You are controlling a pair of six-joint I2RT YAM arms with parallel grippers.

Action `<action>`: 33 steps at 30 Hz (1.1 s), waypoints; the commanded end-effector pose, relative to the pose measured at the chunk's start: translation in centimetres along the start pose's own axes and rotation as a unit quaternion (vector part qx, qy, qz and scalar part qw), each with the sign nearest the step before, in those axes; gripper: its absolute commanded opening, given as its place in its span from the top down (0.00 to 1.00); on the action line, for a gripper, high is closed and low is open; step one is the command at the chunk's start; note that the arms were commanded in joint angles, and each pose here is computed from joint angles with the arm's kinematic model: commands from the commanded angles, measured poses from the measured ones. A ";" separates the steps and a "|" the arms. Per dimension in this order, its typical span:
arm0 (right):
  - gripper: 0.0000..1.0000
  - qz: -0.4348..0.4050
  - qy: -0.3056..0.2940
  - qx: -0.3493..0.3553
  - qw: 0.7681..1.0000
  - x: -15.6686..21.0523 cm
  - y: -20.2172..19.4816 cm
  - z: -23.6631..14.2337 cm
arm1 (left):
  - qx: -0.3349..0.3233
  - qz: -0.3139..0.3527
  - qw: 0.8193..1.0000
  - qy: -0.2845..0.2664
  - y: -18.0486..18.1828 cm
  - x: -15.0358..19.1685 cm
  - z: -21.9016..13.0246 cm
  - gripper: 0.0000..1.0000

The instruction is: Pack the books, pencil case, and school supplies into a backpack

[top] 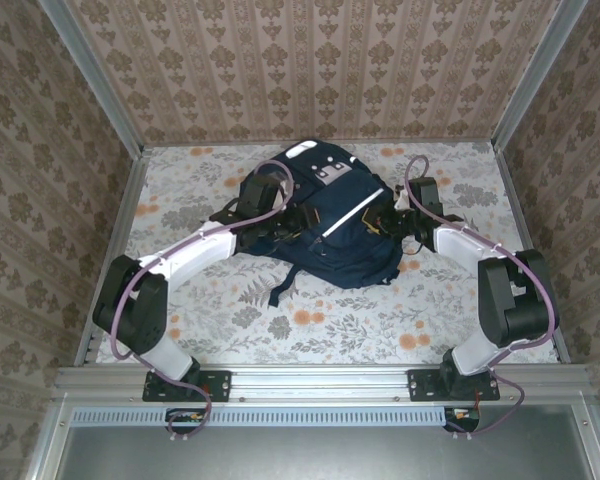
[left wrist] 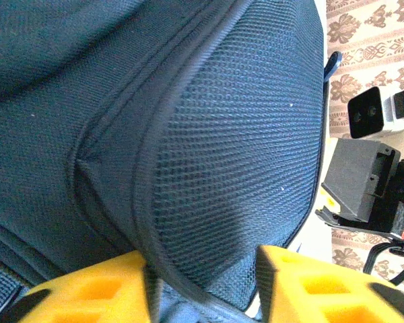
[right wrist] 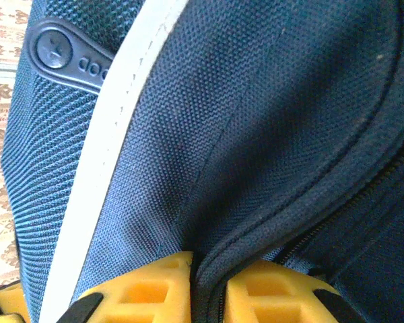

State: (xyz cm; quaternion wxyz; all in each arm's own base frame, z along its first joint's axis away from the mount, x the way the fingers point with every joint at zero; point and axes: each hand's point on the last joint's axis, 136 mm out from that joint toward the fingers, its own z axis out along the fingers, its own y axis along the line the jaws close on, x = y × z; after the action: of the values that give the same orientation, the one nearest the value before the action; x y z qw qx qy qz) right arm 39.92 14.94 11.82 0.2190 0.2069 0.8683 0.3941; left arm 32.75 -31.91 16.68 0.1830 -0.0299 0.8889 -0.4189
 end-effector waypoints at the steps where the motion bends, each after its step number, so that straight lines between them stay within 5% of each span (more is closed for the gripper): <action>1: 0.82 0.004 0.000 0.085 0.996 0.4 -4.0 0.5 | 0.019 -0.020 1.000 -0.005 -0.1 -0.5 1.1 0.63; 5: 0.78 -0.019 -0.008 0.107 0.994 0.0 -3.8 -0.6 | 0.010 -0.026 1.000 0.006 0.4 0.2 2.0 0.71; 15: 0.46 -0.094 -0.026 0.122 0.988 0.1 -1.3 -5.3 | -0.023 -0.002 1.000 0.021 0.6 1.4 3.4 0.98; 23: 0.43 -0.166 -0.042 0.160 0.972 4.0 0.6 -9.0 | -0.009 0.021 0.999 0.033 -1.0 2.2 4.7 1.00; 33: 0.50 -0.198 -0.028 0.130 0.971 11.4 3.0 -5.6 | 0.041 0.025 0.997 0.059 -3.9 3.0 5.8 1.00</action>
State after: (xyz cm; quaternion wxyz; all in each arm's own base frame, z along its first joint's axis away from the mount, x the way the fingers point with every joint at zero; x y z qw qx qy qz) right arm 27.31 19.00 15.08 0.2682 0.0410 0.9356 0.2261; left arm 32.87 -37.17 14.88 0.1576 -0.0174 0.8891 -0.4294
